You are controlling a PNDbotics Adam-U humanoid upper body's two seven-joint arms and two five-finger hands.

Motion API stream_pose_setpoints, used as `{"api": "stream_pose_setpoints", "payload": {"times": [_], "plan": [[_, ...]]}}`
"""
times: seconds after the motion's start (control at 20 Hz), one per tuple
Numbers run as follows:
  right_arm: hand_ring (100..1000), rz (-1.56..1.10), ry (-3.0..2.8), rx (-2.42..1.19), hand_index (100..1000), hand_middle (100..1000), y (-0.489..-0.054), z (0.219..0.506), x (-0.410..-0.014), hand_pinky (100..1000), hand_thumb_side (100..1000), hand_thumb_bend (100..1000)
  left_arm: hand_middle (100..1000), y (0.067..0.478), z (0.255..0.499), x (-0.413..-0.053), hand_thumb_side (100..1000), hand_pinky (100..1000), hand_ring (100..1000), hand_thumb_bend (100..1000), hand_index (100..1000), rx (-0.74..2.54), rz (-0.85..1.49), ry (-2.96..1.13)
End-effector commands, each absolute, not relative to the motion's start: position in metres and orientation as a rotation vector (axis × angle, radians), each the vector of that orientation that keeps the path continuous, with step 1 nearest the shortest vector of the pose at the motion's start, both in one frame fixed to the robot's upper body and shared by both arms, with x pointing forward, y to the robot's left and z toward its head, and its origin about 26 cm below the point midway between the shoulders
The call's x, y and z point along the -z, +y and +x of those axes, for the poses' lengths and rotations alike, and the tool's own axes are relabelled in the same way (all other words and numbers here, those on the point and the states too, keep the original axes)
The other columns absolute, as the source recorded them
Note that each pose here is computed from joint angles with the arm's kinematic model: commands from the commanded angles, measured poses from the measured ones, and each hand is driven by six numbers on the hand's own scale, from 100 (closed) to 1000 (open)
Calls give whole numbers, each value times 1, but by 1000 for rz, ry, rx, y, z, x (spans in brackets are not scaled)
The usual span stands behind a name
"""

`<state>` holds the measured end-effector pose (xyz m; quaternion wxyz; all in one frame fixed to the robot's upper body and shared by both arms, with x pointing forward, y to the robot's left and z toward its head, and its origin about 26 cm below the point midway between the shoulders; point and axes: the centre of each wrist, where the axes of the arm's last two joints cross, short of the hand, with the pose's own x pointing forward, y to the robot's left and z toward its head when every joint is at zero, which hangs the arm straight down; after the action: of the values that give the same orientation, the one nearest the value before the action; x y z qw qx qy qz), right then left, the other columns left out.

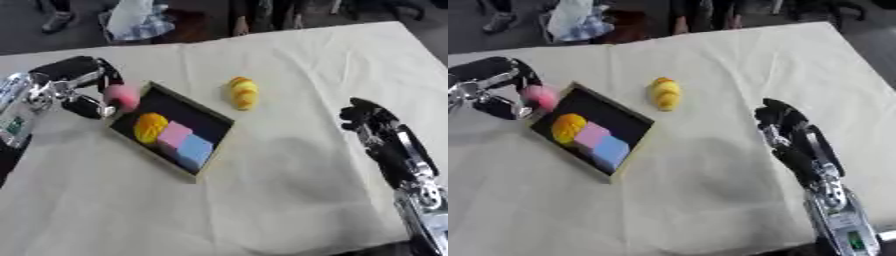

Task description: Pick up objects on the table and place them in the box.

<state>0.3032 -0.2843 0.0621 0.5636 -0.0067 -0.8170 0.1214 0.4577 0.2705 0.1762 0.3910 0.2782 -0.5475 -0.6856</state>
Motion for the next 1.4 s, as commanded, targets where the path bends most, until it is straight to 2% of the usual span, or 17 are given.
{"api": "stream_pose_setpoints", "payload": {"times": [0.05,0.2,0.25,0.3,0.5,0.7,0.75,0.8,1.05,1.1,1.4], "plan": [[813,-25,-1940,-296,855,721,-288,304,-68,801,478,100,589,273,456,-193,170,692,568,193,729,1762,705,-1396],[813,-24,-1942,-296,855,721,-287,304,-68,801,478,100,644,270,455,-189,252,713,606,258,780,1788,666,-1367],[813,-23,-1941,-296,855,721,-287,304,-68,801,478,100,644,269,455,-187,252,713,606,258,780,1797,656,-1356],[813,-23,-1941,-296,855,721,-287,304,-68,801,478,100,673,269,455,-185,320,729,624,293,804,1810,645,-1342],[813,-29,-1940,-295,855,721,-288,304,-68,801,478,100,713,274,452,-188,407,749,656,335,829,1857,621,-1293],[813,-41,-1942,-308,855,721,-291,305,-70,801,470,100,715,288,446,-200,442,751,660,342,827,1857,639,-1271],[813,-47,-1944,-314,855,721,-293,306,-71,801,465,100,714,292,443,-203,402,752,659,329,825,1852,644,-1270],[813,-54,-1948,-321,855,721,-294,306,-73,801,460,100,712,296,441,-205,478,751,657,340,822,1845,647,-1270],[813,-86,-1976,-365,855,721,-301,313,-86,801,444,100,702,309,428,-212,512,749,649,328,808,1805,646,-1286],[814,-98,-1993,-387,854,722,-302,316,-92,801,410,100,688,313,425,-214,547,748,638,294,797,1790,649,-1298],[815,-205,-2068,-616,860,728,-315,340,-139,801,308,100,657,326,401,-223,536,749,610,155,781,1620,663,-1459]]}}
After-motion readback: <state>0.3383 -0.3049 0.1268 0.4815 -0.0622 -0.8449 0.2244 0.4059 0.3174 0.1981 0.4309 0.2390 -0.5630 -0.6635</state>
